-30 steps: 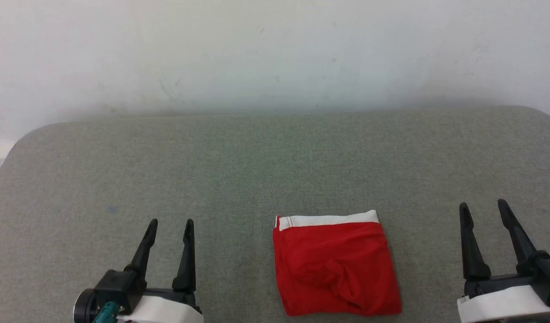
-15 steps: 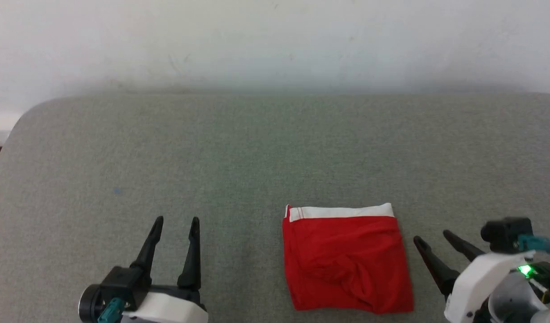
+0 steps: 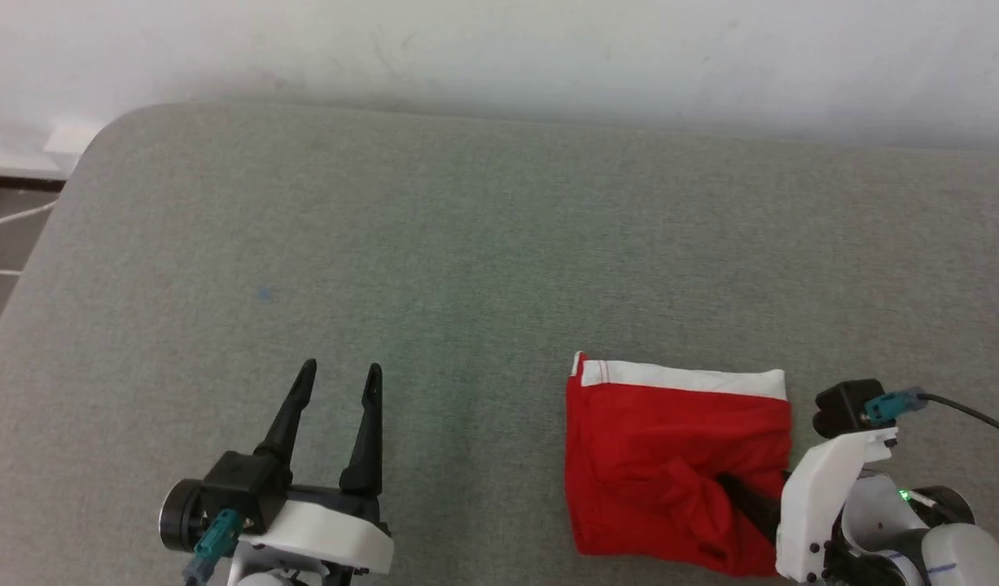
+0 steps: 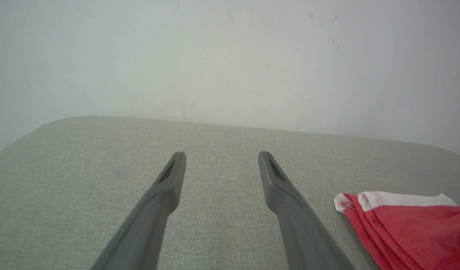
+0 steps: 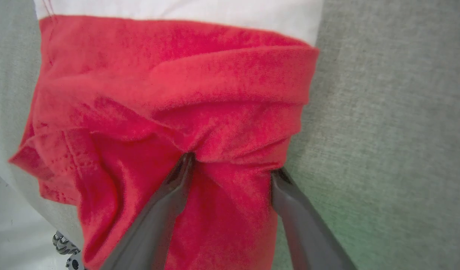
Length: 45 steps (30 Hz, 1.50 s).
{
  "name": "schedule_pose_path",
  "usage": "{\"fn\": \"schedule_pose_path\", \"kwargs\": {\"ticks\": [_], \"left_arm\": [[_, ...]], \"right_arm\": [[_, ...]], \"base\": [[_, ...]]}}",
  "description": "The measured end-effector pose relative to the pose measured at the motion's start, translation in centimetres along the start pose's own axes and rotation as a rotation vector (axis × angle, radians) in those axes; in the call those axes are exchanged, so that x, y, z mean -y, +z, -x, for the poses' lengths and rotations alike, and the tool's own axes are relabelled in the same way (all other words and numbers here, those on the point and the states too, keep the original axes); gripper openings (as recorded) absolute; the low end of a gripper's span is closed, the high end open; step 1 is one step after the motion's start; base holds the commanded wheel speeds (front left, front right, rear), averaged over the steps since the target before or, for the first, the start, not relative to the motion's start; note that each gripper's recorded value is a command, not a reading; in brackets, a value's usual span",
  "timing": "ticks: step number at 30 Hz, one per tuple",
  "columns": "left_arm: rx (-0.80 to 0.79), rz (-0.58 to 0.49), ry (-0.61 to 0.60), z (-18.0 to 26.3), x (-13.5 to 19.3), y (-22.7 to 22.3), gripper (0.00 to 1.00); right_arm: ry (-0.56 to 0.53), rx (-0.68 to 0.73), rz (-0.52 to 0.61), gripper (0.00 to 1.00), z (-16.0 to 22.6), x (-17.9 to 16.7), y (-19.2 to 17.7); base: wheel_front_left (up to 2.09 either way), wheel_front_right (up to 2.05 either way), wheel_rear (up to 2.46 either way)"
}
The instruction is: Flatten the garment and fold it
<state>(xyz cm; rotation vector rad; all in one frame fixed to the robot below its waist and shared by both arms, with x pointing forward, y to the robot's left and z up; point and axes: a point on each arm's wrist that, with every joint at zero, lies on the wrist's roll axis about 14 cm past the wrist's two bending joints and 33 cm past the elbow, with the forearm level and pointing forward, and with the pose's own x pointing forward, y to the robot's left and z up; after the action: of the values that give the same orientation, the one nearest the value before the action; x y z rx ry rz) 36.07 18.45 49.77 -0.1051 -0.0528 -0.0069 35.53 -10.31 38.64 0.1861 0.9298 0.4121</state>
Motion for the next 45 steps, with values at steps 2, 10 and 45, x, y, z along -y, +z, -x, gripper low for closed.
{"fn": "schedule_pose_path", "kwargs": {"ticks": [2,10,45], "left_arm": [[0.0,-0.003,0.013,0.1,-0.4,0.0,1.0],[-0.002,-0.004,0.01,0.2,-0.3,0.0,1.0],[-0.083,0.115,-0.582,-9.2,18.9,-7.0,1.0]], "right_arm": [[0.008,-0.024,0.016,1.0,-0.7,-0.4,-0.2],[0.0,-0.001,0.152,0.0,-1.8,-1.2,0.5],[-0.744,-0.123,0.537,0.0,13.8,27.3,2.9]], "base": [[0.0,0.0,0.0],[0.0,0.0,0.0],[0.0,0.0,0.0]]}}
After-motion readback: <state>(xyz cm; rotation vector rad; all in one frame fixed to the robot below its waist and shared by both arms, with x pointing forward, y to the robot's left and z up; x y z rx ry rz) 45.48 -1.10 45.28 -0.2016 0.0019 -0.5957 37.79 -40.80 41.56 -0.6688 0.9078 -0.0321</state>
